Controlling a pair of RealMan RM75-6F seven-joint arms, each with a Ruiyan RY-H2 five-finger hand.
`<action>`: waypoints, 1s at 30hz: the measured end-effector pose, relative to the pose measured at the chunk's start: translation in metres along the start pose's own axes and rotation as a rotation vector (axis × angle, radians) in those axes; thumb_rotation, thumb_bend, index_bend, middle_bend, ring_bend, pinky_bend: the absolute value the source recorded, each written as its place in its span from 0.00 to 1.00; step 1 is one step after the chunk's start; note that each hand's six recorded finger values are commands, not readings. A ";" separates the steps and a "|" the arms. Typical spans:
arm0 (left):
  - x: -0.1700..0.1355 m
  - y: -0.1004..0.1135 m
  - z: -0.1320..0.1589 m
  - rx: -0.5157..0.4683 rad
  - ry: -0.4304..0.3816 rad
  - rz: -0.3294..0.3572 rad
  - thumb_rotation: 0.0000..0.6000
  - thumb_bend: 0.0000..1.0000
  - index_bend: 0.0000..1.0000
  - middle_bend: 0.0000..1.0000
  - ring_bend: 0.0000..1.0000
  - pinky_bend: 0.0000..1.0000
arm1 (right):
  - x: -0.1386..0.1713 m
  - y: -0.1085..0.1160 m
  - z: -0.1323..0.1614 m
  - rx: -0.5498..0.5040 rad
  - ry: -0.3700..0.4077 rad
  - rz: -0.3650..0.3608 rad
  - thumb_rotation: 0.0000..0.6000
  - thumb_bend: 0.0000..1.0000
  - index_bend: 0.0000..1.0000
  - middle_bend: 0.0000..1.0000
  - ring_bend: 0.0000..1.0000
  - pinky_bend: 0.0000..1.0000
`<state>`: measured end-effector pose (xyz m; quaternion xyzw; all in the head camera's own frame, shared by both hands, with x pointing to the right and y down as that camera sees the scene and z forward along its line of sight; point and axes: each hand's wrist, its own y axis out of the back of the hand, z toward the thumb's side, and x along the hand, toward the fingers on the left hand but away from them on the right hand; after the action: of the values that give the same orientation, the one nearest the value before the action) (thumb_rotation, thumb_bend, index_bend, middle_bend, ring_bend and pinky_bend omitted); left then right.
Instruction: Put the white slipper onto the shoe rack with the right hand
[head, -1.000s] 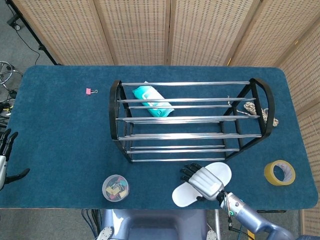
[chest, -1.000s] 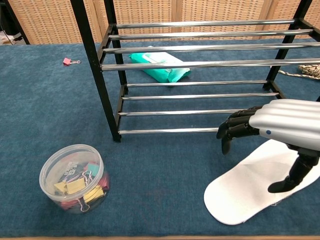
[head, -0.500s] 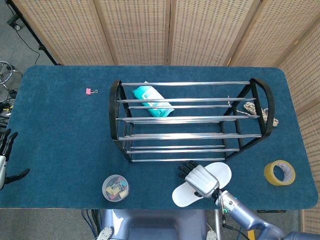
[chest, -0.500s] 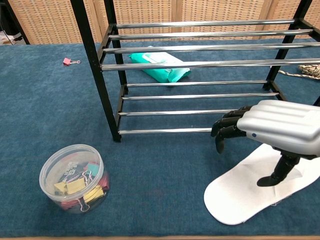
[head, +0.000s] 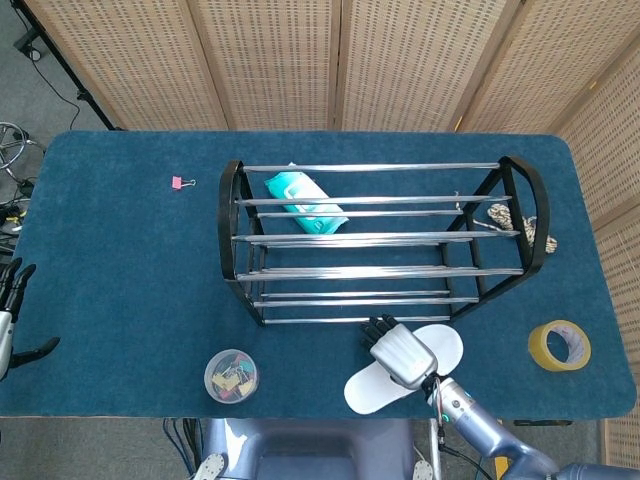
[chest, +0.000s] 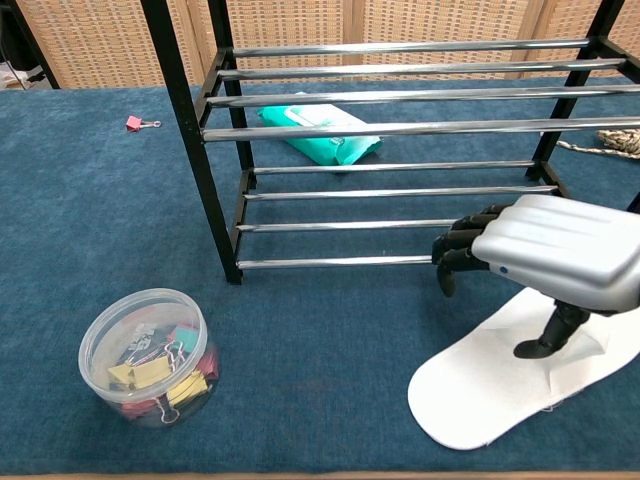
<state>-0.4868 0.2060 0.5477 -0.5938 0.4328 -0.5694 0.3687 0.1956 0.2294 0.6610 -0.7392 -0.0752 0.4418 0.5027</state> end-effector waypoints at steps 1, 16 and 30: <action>0.000 0.000 0.000 0.000 -0.001 -0.001 1.00 0.00 0.00 0.00 0.00 0.00 | 0.002 -0.002 -0.001 0.014 -0.003 0.000 1.00 0.09 0.35 0.22 0.19 0.22; -0.001 -0.001 0.002 0.006 -0.005 -0.003 1.00 0.00 0.00 0.00 0.00 0.00 | 0.034 -0.014 -0.017 0.131 -0.015 0.016 1.00 0.09 0.32 0.20 0.19 0.22; -0.001 -0.003 0.003 0.014 -0.005 -0.008 1.00 0.00 0.00 0.00 0.00 0.00 | 0.066 -0.019 -0.042 0.276 -0.034 -0.008 1.00 0.09 0.29 0.18 0.19 0.22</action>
<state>-0.4835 0.2082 0.5503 -0.5945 0.4254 -0.5724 0.3714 0.2721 0.2467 0.6430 -0.6551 -0.0253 0.4583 0.6001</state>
